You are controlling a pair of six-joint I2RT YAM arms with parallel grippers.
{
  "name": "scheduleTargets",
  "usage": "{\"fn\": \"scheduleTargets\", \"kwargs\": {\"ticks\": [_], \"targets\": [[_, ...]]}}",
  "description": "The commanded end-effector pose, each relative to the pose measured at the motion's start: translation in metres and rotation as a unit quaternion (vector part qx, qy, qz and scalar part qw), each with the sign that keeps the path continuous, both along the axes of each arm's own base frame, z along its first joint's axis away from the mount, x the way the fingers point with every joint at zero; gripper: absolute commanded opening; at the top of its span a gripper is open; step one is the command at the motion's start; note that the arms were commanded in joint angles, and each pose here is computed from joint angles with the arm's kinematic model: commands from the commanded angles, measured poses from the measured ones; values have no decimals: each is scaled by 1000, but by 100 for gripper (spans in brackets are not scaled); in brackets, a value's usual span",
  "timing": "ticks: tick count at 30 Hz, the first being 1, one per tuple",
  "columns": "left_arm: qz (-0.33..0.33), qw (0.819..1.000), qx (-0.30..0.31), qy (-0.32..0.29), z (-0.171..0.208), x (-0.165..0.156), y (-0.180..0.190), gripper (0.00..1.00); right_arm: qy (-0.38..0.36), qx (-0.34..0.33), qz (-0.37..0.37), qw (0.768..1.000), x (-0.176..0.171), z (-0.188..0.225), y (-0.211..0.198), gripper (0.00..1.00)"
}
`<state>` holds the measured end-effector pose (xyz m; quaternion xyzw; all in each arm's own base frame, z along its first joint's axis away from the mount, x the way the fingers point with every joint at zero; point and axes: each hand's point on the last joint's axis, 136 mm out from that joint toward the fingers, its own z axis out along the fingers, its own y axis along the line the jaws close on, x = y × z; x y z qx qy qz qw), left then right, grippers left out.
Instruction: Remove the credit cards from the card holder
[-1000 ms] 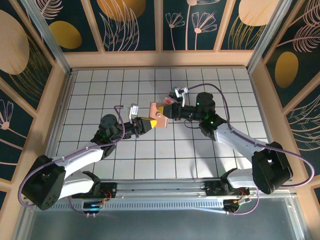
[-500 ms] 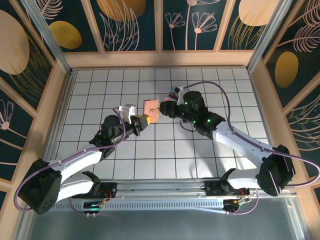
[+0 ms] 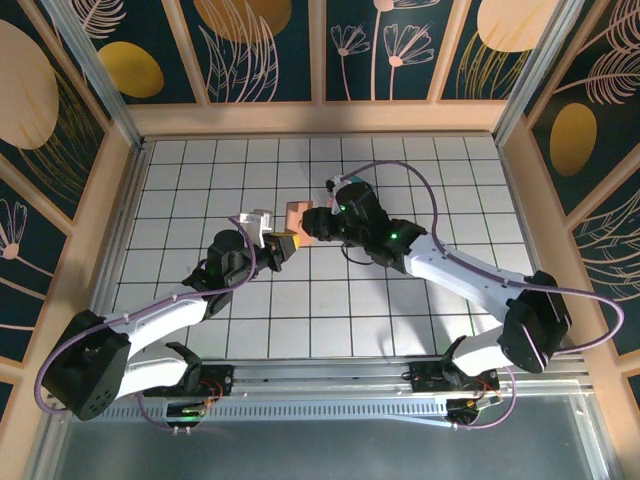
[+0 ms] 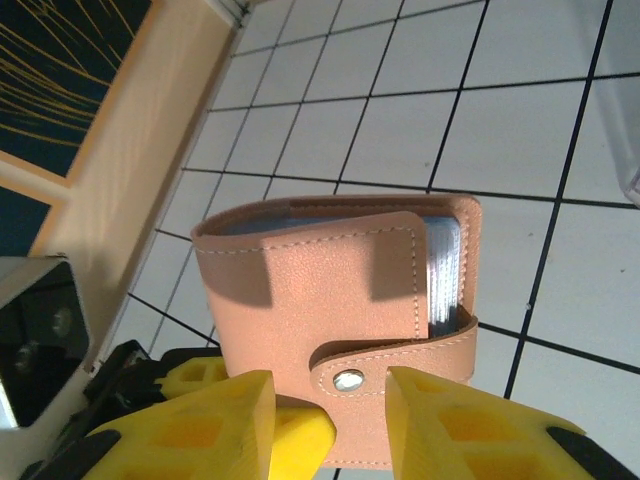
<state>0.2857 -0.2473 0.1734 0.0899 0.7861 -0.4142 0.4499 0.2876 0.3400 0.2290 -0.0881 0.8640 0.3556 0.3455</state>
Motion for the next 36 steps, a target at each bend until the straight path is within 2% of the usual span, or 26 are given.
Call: {"fn": "scheduleTargets", "kwargs": {"ticks": [1,23,28,36], "targets": [[2,999,-15,-32,22,8,-5,0,-9,-17,1,1000,2,2,6,34],[-22,999,-31,-33,27,6,-15,0,9,-80,-22,997,20,-39,14,35],[-21,999,-31,-32,27,6,-14,0,5,-100,-42,994,26,-43,7,25],[1,999,-28,-25,23,9,-7,0,-3,-100,-50,994,25,-41,1,15]]}}
